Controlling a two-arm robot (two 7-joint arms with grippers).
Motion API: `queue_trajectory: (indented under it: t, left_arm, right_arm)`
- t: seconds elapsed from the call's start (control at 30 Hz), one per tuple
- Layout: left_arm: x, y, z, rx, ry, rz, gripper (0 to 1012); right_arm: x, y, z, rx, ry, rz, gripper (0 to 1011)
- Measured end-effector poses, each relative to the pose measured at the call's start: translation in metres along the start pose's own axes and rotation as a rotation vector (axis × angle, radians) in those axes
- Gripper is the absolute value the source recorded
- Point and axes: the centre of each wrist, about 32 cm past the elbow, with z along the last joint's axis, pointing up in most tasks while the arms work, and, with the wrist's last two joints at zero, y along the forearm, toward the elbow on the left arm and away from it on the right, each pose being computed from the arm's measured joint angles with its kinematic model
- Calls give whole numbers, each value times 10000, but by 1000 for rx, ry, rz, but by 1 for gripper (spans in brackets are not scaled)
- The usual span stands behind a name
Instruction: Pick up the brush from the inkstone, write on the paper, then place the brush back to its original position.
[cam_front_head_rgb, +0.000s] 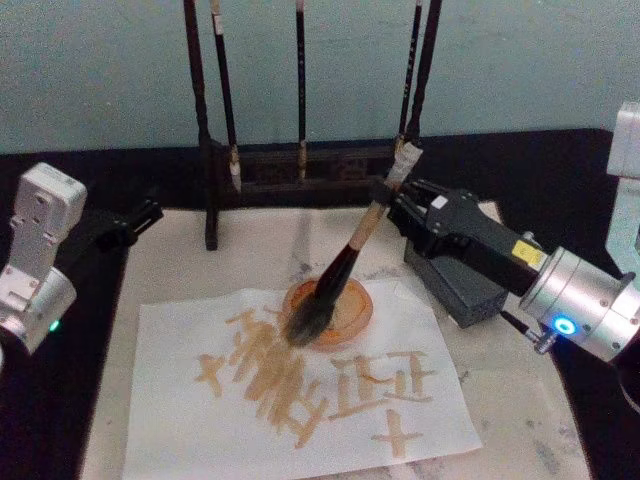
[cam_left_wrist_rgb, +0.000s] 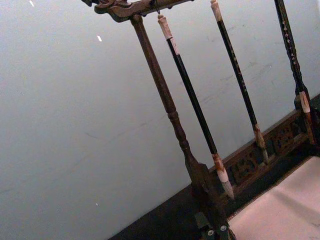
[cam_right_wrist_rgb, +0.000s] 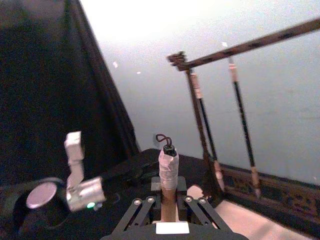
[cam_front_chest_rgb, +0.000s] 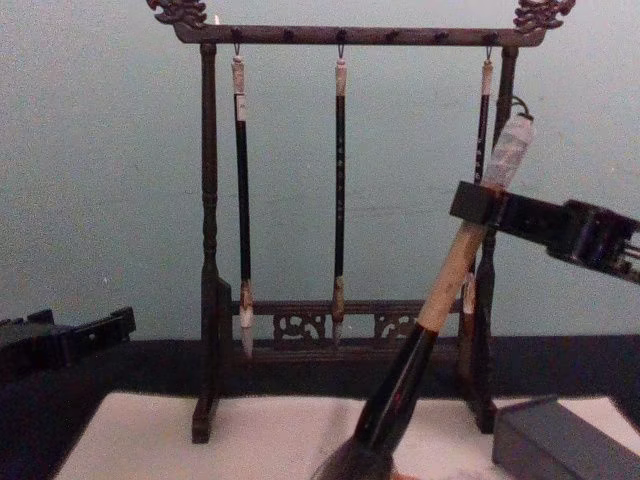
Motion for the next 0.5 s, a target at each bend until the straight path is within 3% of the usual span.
queue_trajectory:
  t: [0.17,0.5]
  left_arm:
    - [0,0,0,0,0,0,1002]
    - [0,0,0,0,0,0,1002]
  right_arm:
    - [119,47,-37,20,96,-56,178]
    - [257,107,-105,37,249,-173,178]
